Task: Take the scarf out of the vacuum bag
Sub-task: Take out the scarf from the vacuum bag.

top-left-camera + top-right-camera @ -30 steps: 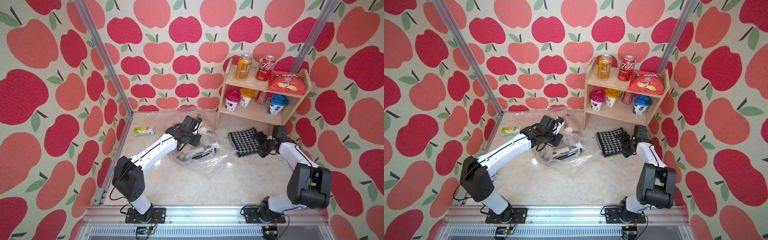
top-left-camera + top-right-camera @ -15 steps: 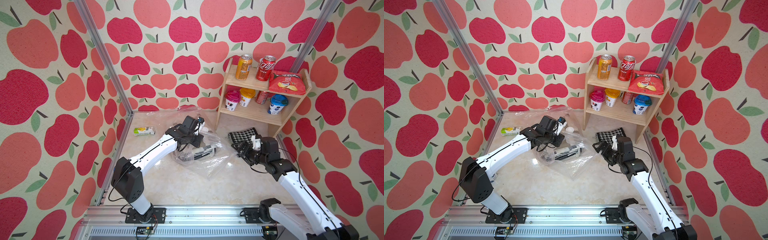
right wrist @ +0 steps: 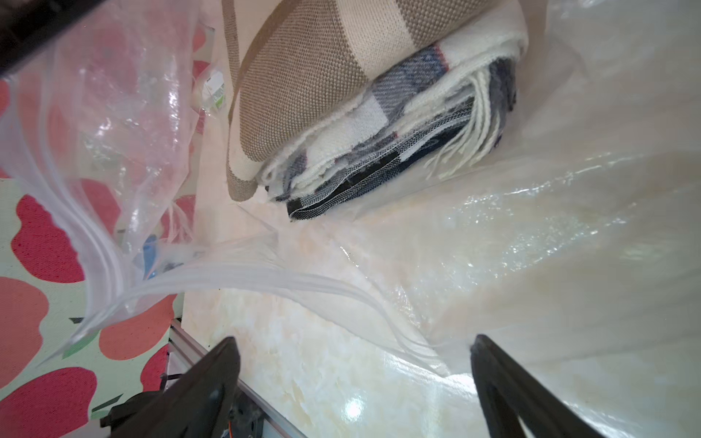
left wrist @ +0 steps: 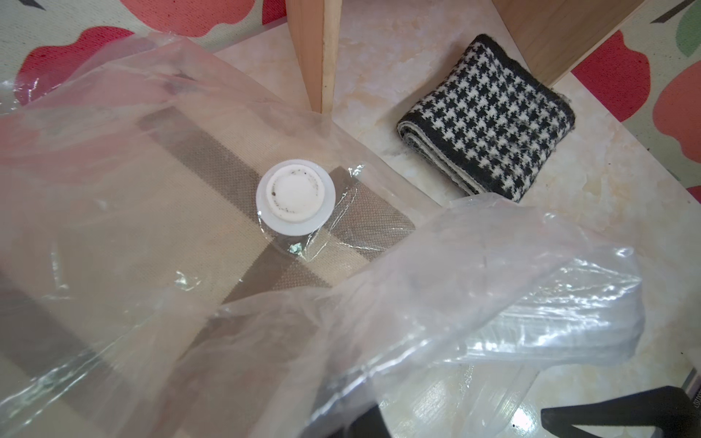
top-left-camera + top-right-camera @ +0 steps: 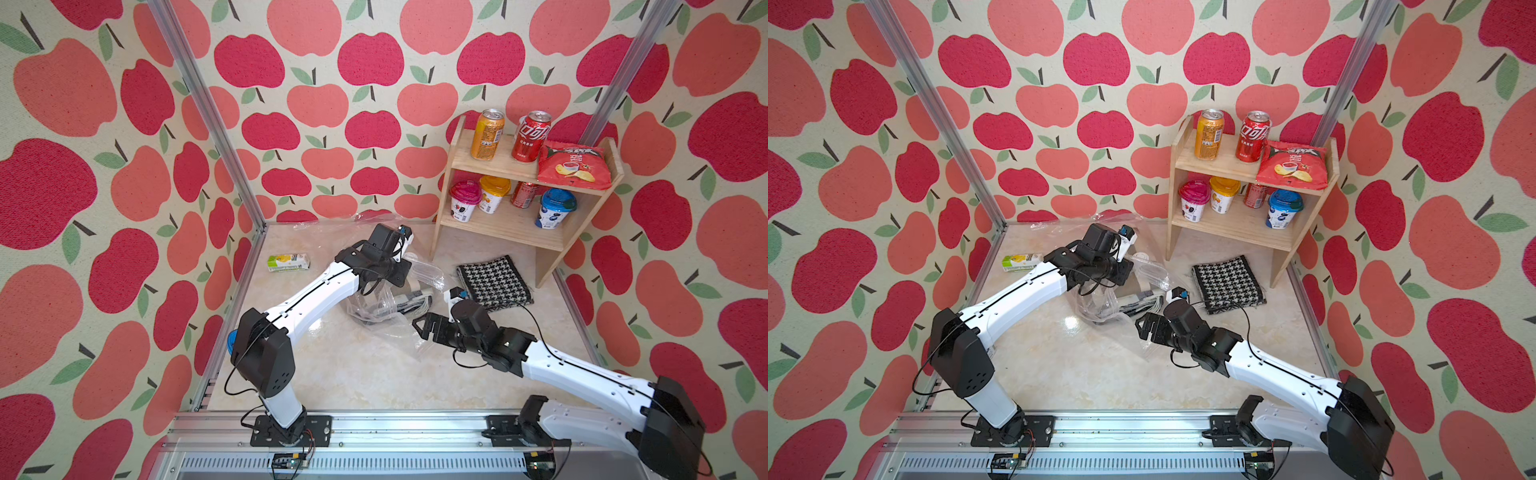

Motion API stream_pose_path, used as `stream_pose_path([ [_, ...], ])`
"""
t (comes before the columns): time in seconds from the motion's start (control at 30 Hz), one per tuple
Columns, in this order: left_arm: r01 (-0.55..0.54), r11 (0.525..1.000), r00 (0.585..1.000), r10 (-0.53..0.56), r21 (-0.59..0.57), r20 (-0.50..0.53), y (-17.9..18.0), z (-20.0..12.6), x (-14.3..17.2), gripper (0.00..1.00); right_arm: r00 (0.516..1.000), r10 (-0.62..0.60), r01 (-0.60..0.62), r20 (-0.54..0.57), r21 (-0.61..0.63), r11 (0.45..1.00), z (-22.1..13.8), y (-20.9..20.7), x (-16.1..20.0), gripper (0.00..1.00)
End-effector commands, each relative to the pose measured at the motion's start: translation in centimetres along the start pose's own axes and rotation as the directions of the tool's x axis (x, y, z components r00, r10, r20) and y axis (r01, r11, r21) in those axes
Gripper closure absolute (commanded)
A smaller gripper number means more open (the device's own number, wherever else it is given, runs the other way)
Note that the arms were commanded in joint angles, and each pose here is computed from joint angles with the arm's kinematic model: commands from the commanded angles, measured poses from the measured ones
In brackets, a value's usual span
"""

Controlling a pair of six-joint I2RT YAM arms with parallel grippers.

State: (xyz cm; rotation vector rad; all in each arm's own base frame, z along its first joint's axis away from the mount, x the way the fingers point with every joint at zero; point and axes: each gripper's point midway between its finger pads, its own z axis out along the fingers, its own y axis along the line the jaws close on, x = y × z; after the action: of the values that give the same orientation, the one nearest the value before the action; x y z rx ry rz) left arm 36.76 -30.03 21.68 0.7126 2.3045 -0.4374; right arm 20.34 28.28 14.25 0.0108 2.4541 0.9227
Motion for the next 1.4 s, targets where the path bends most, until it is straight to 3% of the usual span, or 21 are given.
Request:
stream_pose_path([
  [0.0,-0.007,1.000,0.999,0.007,-0.006,0.035,-0.2,-0.6,-1.2,1.00,0.996,-0.043,0.042,0.074,0.023,0.999,1.3,1.6,-1.9,0.05],
  [0.3,-0.025,1.000,0.999,0.026,-0.018,0.042,0.0,-1.5,-1.1,1.00,0.998,-0.065,0.064,0.020,0.056,0.996,4.9,2.2,-1.9,0.13],
  [0.57,-0.108,0.993,0.994,0.106,-0.046,-0.035,0.9,-1.4,1.2,1.00,1.000,0.013,-0.013,0.009,-0.020,1.000,4.4,0.7,-2.5,0.16],
  [0.83,-0.103,0.994,0.994,0.102,-0.035,-0.026,1.1,-1.9,2.1,1.00,0.998,0.068,-0.068,-0.002,-0.031,0.997,4.5,-1.5,-4.0,0.20],
  [1.37,-0.043,0.996,0.999,0.046,0.072,-0.029,-0.2,-1.3,2.5,1.00,0.983,0.180,-0.173,0.023,-0.176,0.969,7.7,2.7,-6.6,0.33],
])
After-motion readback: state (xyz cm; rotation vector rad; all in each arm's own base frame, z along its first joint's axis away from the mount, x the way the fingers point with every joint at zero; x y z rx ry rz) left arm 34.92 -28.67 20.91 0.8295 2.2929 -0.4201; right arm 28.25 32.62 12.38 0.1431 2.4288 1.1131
